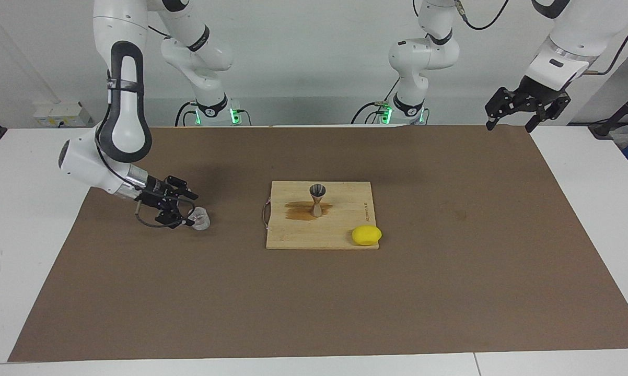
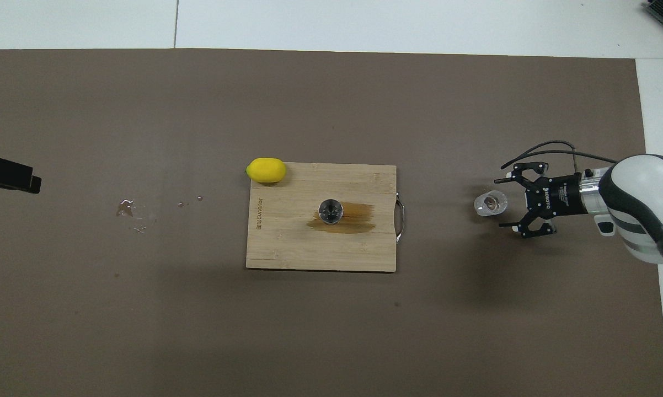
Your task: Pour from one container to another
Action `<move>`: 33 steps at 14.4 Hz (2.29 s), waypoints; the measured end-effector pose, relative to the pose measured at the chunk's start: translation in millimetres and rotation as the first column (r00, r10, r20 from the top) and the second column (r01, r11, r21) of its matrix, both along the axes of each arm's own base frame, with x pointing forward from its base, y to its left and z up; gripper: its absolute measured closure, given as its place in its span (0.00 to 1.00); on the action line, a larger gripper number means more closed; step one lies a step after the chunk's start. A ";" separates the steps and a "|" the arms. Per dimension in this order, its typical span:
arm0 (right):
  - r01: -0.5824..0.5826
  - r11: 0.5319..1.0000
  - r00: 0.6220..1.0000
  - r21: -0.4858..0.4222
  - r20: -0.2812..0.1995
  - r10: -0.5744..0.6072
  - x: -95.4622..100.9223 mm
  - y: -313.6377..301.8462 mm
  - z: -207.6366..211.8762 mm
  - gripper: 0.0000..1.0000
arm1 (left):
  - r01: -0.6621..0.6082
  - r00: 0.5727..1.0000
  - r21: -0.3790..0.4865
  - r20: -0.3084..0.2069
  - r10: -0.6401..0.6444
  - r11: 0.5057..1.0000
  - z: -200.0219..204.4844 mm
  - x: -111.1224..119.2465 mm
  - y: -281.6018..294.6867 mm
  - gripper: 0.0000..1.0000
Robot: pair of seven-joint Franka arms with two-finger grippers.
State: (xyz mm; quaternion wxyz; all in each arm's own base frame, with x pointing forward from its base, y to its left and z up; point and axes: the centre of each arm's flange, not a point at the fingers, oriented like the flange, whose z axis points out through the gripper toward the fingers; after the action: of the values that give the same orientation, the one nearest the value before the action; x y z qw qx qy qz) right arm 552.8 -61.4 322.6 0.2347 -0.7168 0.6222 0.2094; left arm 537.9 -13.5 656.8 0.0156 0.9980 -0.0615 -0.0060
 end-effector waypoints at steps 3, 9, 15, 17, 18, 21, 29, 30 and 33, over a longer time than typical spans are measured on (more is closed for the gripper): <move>-0.140 0.982 0.989 -0.129 0.037 0.146 -5.3 11.5 29.4 0.00 | 0.000 1.000 0.000 0.001 0.000 1.000 0.1 0.1 0.0 0.00; -0.639 0.649 0.697 -0.413 0.046 0.716 -9.3 75.4 57.4 0.00 | 0.000 1.000 0.000 0.007 0.000 1.000 0.6 0.7 0.0 0.00; -0.730 0.361 0.410 -0.580 0.050 0.911 2.3 121.3 153.1 0.00 | 0.000 1.000 0.000 0.008 0.000 1.000 0.7 0.8 -0.1 0.00; -0.723 0.344 0.395 -0.599 0.050 0.917 5.7 123.0 195.3 0.00 | 0.000 1.000 0.000 0.008 0.000 1.000 0.7 0.8 -0.1 0.00; -0.720 0.340 0.390 -0.605 0.053 0.919 6.8 123.0 213.7 0.00 | 0.000 1.000 0.000 0.008 0.000 1.000 0.7 0.8 -0.1 0.00; -0.723 0.297 0.358 -0.623 0.029 0.933 5.5 119.9 266.4 0.00 | 0.000 1.000 0.003 0.009 0.000 1.000 0.8 1.0 0.3 0.00; -0.767 0.180 0.222 -0.615 0.008 0.975 -18.7 114.9 309.0 0.00 | -0.003 1.000 0.033 0.023 0.003 0.999 1.9 2.4 3.8 0.00; -0.775 0.152 0.187 -0.614 0.006 0.982 -18.9 112.8 307.8 0.00 | -0.003 1.000 0.034 0.023 0.003 0.999 1.9 2.5 3.9 0.00; -0.787 0.114 0.141 -0.606 0.004 0.990 -18.2 101.8 303.2 0.00 | -0.004 1.000 0.035 0.025 0.003 0.999 2.1 2.6 4.0 0.00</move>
State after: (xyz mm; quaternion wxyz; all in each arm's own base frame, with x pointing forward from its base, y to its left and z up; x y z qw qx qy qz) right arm 534.5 40.4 625.8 -0.0030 -1.0000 0.0015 -0.0050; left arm 540.6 -9.5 658.9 -0.0027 0.9982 -0.0600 0.0052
